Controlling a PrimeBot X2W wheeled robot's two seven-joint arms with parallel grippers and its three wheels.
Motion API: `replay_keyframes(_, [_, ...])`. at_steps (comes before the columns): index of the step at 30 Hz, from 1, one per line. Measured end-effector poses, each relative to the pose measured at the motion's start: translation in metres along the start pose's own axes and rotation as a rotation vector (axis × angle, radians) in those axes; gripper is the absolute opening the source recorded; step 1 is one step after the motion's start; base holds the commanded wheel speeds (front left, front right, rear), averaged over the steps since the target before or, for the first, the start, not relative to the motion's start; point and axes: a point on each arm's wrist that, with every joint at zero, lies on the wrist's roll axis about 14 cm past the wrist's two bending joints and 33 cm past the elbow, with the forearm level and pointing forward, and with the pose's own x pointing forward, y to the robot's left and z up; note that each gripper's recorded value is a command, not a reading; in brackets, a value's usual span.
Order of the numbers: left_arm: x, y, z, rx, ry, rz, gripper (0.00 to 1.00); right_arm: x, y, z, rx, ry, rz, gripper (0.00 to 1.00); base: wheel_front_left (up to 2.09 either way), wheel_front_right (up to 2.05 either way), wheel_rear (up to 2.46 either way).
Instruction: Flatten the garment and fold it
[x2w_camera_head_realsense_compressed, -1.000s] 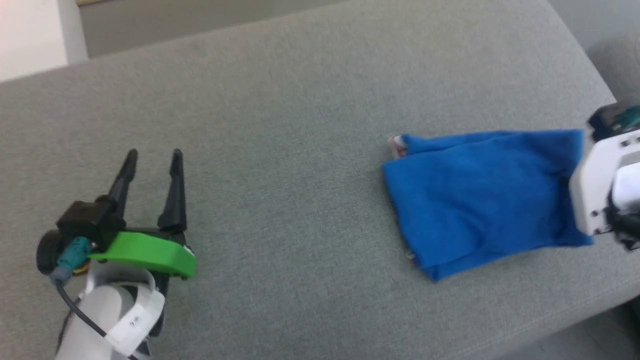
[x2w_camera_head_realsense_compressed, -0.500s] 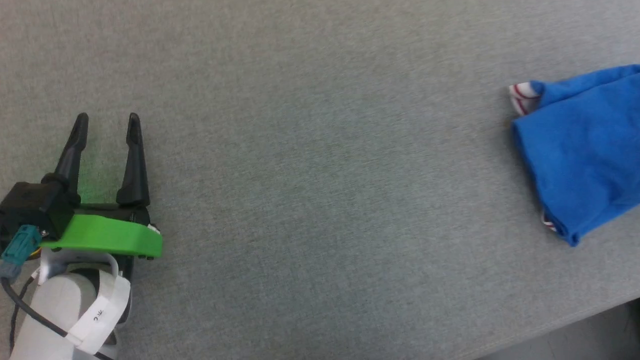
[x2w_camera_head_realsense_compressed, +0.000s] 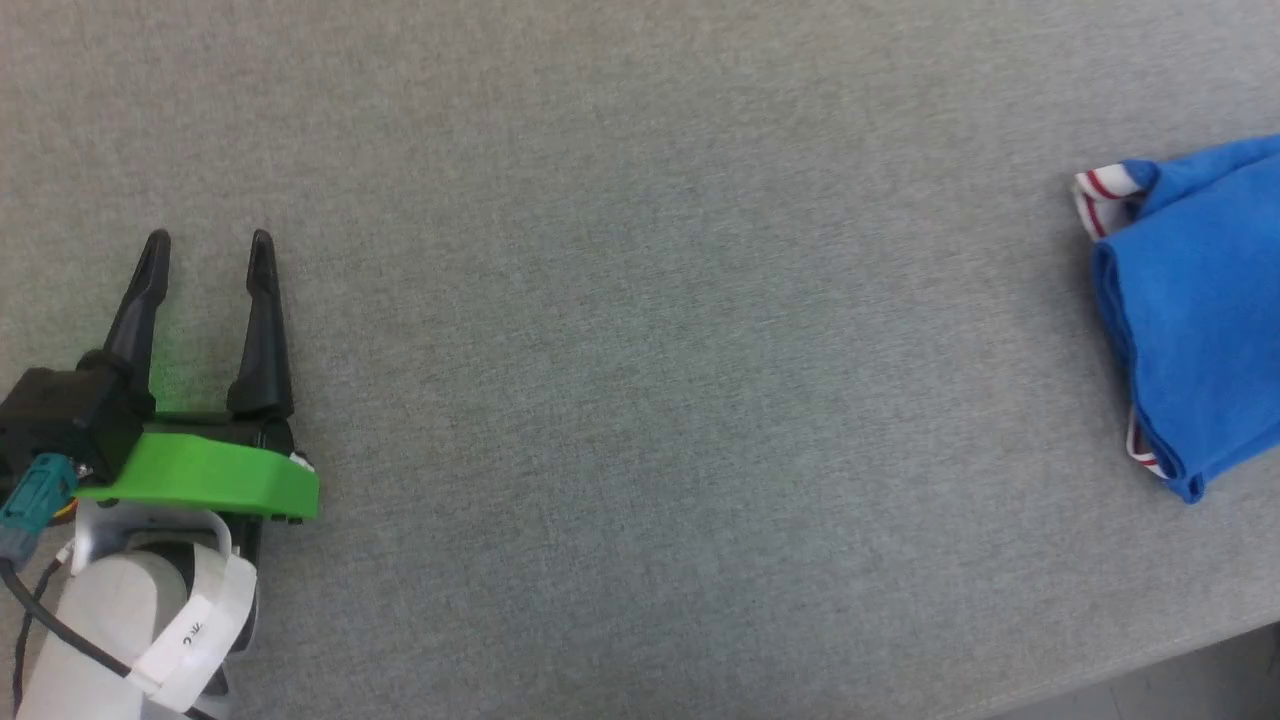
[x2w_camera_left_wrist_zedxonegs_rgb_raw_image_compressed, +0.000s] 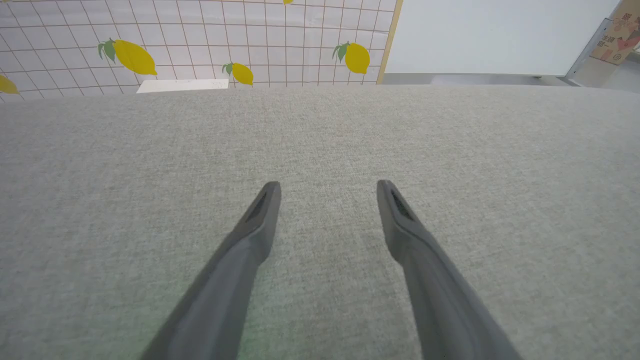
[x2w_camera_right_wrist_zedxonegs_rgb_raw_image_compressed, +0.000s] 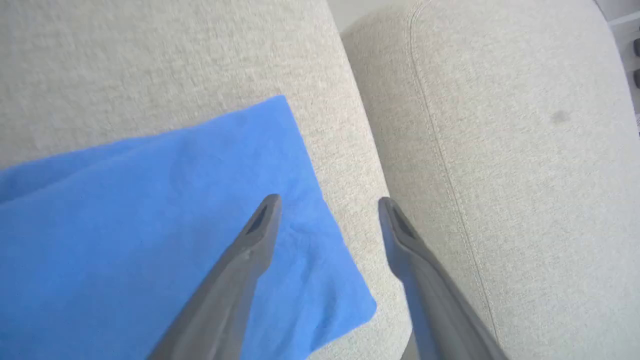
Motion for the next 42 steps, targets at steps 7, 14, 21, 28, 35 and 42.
replay_keyframes(7, [-0.010,-0.003,0.015,-0.017,-0.039,0.017,1.00,-0.039,-0.003,0.070,0.088,-0.301,0.055,1.00,0.00,0.00,0.00])
replay_keyframes(14, [-0.032,-0.003,0.035,-0.045,-0.091,0.062,1.00,-0.113,0.012,0.146,0.172,-0.706,0.170,1.00,0.00,0.00,0.00])
replay_keyframes(21, [-0.059,0.000,0.066,-0.046,-0.168,0.109,1.00,-0.204,0.047,0.188,0.298,-1.085,0.362,1.00,0.00,0.00,0.00])
replay_keyframes(28, [-0.089,0.008,0.095,-0.042,-0.244,0.167,1.00,-0.264,0.074,0.182,0.388,-1.291,0.487,1.00,0.00,0.00,0.00])
replay_keyframes(35, [-0.120,0.026,0.112,-0.039,-0.299,0.243,1.00,-0.280,0.122,0.154,0.450,-1.334,0.598,1.00,0.00,0.00,0.00])
replay_keyframes(42, [-0.149,0.041,0.118,-0.036,-0.325,0.308,1.00,-0.282,0.154,0.118,0.465,-1.337,0.634,1.00,0.00,0.00,0.00])
